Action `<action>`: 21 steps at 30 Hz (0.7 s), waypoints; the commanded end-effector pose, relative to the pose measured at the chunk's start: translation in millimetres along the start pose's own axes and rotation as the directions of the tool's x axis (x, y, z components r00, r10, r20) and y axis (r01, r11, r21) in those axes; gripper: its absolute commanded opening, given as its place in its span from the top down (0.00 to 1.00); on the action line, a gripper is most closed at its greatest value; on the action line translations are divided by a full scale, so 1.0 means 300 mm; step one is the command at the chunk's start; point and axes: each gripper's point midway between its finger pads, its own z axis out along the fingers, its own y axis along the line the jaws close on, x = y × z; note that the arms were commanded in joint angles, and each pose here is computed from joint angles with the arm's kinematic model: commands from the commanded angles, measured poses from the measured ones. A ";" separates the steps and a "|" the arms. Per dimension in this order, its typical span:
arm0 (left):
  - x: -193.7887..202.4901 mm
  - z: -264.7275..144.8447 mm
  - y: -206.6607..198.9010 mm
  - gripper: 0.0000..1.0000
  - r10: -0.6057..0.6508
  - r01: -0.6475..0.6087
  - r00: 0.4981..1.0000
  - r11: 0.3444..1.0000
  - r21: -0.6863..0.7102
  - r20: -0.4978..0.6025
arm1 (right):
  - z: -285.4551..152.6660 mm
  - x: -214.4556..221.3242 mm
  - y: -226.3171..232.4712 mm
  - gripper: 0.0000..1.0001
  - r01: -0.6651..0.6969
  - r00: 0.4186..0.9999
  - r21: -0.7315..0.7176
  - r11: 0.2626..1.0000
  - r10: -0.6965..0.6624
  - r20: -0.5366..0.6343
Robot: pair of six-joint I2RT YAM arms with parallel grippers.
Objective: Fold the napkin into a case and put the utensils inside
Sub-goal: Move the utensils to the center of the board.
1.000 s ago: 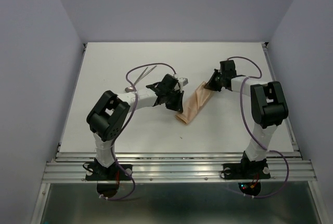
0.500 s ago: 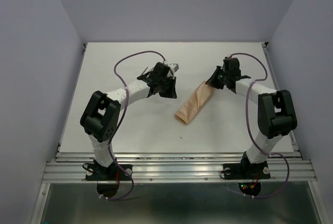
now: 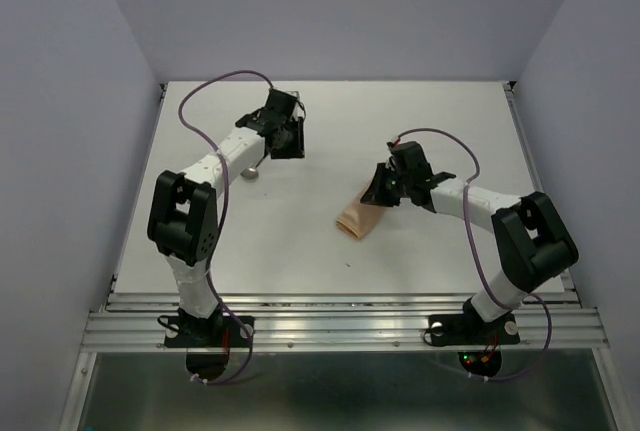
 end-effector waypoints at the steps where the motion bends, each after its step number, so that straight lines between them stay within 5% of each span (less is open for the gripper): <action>1: -0.122 0.004 0.185 0.51 0.019 -0.010 0.999 0.966 -0.259 0.030 | -0.042 -0.024 0.029 0.89 0.007 0.999 -0.021 1.000 -0.006 0.048; 8: -0.232 0.096 0.362 0.34 -0.053 0.059 0.998 0.939 -0.338 0.028 | -0.082 -0.048 0.014 0.87 0.047 0.996 0.037 0.998 -0.050 0.068; 21: -0.214 0.249 0.470 0.42 -0.053 0.030 0.997 0.935 -0.354 -0.057 | -0.108 -0.022 0.008 0.87 0.053 0.998 0.045 0.998 -0.054 0.040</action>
